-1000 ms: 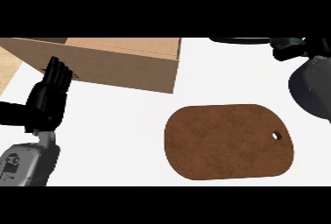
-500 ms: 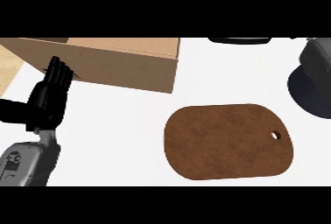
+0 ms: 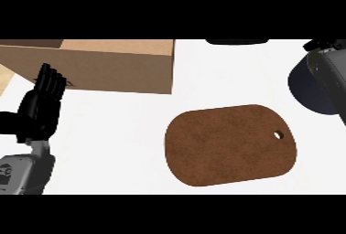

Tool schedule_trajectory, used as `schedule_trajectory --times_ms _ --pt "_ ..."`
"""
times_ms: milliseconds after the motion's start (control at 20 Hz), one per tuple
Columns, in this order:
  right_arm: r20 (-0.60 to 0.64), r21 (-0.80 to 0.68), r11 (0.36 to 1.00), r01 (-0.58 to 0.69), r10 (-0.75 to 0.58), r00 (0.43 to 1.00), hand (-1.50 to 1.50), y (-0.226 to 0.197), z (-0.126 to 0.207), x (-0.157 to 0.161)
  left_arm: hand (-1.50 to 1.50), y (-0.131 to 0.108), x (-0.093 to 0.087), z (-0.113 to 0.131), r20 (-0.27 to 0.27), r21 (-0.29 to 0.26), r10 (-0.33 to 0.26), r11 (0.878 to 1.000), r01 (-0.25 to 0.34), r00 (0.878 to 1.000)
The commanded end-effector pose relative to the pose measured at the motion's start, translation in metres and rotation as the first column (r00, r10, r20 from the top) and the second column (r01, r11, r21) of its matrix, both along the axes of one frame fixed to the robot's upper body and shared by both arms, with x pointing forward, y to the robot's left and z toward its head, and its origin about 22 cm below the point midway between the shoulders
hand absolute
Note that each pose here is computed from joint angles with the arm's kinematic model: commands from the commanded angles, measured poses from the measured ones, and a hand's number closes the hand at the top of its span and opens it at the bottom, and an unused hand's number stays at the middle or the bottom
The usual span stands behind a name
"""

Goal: Pick the eggplant from the cutting board and place it in the pot

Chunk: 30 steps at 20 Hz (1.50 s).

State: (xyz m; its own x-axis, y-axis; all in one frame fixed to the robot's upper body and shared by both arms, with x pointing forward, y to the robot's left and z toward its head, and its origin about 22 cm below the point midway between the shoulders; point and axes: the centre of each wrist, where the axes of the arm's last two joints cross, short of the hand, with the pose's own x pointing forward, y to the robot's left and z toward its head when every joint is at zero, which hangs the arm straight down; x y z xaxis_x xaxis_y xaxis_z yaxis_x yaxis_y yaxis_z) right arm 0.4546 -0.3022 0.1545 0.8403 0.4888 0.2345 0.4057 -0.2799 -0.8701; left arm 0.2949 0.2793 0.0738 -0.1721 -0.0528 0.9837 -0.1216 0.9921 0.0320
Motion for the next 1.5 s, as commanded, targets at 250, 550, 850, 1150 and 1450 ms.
schedule_trajectory --times_ms 250,550,850,1150,1450 --pt "0.115 0.098 0.989 0.107 -0.118 0.986 1.50 -0.058 -0.020 -0.040 0.00 0.001 -0.002 0.005 0.002 -0.001 0.024 1.000 -0.024 1.000" --pt "0.095 0.097 0.983 0.155 -0.164 0.982 1.50 -0.098 -0.054 -0.084 0.00 -0.003 -0.012 -0.008 0.007 -0.007 0.009 1.000 -0.009 1.000" --pt "-0.018 0.191 0.961 0.198 -0.198 0.980 1.50 -0.139 -0.080 -0.124 0.00 -0.006 -0.002 0.007 0.016 -0.002 0.006 1.000 -0.006 1.000" --pt "0.124 0.455 0.882 0.121 -0.198 0.972 -1.50 -0.143 -0.108 -0.137 0.00 -0.005 0.005 0.019 0.017 -0.009 -0.031 0.999 0.031 0.999" --pt "0.204 0.391 0.918 -0.065 -0.017 0.979 -1.50 -0.143 -0.092 -0.137 0.00 -0.016 -0.002 0.000 -0.004 0.007 -0.011 1.000 0.011 1.000"
